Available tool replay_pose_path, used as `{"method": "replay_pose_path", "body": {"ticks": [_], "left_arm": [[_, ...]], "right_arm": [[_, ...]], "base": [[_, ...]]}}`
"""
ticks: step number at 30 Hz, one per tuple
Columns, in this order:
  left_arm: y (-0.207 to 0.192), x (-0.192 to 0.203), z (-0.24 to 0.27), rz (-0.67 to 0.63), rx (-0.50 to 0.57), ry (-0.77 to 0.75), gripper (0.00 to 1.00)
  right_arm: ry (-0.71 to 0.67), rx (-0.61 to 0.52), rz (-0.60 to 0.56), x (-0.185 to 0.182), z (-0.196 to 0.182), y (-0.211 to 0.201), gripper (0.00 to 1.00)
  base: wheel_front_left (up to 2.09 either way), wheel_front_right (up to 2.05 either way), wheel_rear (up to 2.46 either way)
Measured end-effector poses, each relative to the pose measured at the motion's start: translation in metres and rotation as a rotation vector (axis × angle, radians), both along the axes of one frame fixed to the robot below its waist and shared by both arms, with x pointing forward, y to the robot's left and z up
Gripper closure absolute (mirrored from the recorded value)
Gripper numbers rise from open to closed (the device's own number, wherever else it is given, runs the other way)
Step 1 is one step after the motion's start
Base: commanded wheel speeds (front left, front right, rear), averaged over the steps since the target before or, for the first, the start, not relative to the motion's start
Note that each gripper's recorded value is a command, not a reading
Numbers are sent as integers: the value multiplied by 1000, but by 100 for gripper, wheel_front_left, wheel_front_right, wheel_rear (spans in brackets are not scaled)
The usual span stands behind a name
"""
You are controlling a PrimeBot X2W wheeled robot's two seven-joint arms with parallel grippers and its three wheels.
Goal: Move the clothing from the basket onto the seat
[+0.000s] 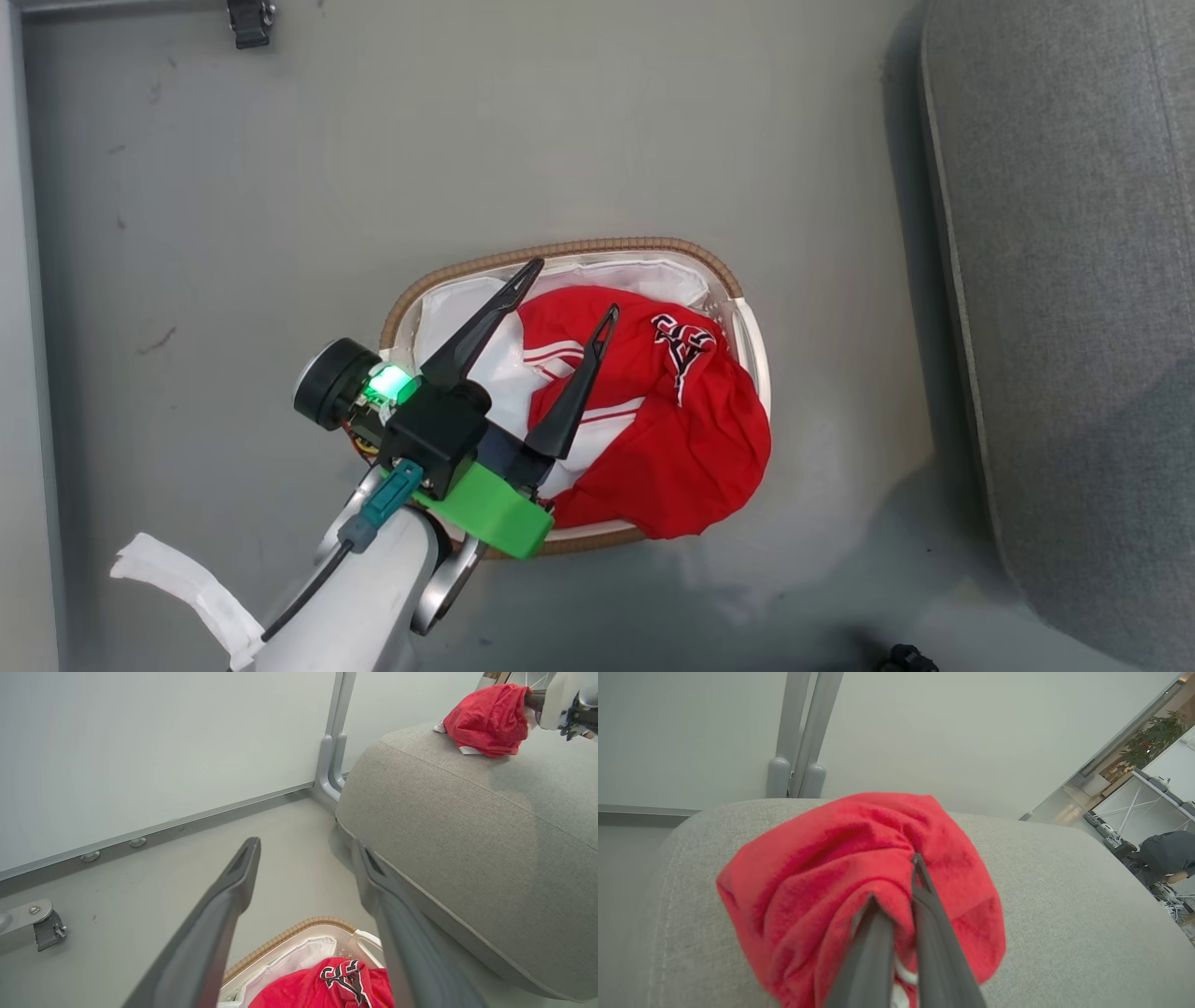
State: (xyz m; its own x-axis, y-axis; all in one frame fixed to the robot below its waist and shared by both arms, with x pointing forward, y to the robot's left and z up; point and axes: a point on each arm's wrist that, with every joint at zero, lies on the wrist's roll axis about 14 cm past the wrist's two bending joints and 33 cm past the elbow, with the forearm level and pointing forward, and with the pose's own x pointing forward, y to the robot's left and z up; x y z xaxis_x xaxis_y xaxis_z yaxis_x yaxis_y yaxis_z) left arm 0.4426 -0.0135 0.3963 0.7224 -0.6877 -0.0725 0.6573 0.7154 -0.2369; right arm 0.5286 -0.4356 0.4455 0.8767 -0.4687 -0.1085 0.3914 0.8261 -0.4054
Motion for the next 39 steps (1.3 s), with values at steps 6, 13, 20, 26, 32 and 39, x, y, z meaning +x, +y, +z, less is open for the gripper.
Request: {"method": "replay_pose_path", "body": {"ticks": [6,13,20,26,32,39], "left_arm": [[-3,0,-3,-7,0,9,0],[-2,5,10,12,-16,-11,0],[8,10,31,78,-40,-33,0],[32,8,51,187,-56,-44,0],[62,-1,67,294,-55,-58,0],[104,-19,78,437,-51,-69,0]], "right_arm": [[66,33,-13,-17,-25,5,0],[66,45,2,-28,-21,14,0],[69,71,39,-50,-18,32,0],[20,92,88,-60,4,47,0],[-88,91,184,-50,45,78,0],[-213,137,325,-45,83,138,0]], "base": [[0,0,0],[0,0,0],[0,0,0],[0,0,0],[0,0,0],[0,0,0]]}}
